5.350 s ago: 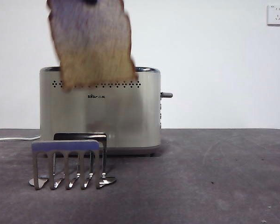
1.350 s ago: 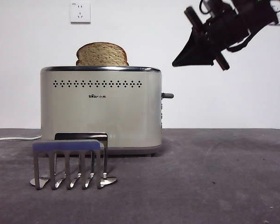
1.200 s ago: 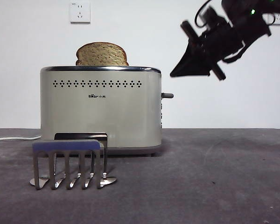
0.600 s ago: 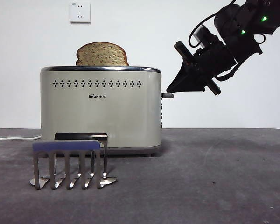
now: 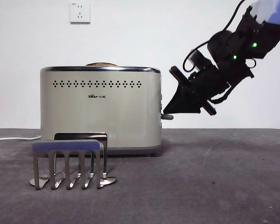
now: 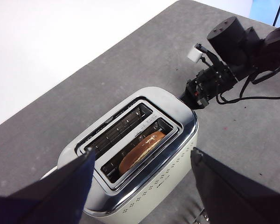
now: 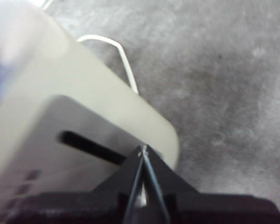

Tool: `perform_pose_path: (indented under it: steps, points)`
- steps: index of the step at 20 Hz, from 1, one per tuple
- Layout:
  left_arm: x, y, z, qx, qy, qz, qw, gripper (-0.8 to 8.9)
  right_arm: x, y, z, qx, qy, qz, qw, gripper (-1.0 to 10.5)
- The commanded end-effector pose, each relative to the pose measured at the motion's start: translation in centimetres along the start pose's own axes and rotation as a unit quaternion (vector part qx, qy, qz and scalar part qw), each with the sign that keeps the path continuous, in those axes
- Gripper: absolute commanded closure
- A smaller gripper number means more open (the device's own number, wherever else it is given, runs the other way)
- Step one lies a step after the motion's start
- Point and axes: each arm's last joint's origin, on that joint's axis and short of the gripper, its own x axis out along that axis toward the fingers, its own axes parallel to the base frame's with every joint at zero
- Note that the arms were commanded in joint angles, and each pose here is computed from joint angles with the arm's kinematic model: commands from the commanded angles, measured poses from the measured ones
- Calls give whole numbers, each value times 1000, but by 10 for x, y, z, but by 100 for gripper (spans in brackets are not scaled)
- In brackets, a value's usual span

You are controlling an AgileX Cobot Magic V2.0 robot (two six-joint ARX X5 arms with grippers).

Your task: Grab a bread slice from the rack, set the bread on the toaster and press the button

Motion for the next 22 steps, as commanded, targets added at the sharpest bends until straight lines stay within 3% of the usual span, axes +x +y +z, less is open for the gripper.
perform_pose_path:
  steps: [1,17,22]
  points:
    - [-1,-1,0,-4,0,-1,1000,464,18,-17,-33,40,66,-15,997,958]
    - [-1,-1,0,-5,4,-2,1000,464,25,-13,-40,32,90,-10,995,958]
    - [-1,-1,-1,-5,9,-3,1000,464,14,-4,-26,16,64,-5,998,958]
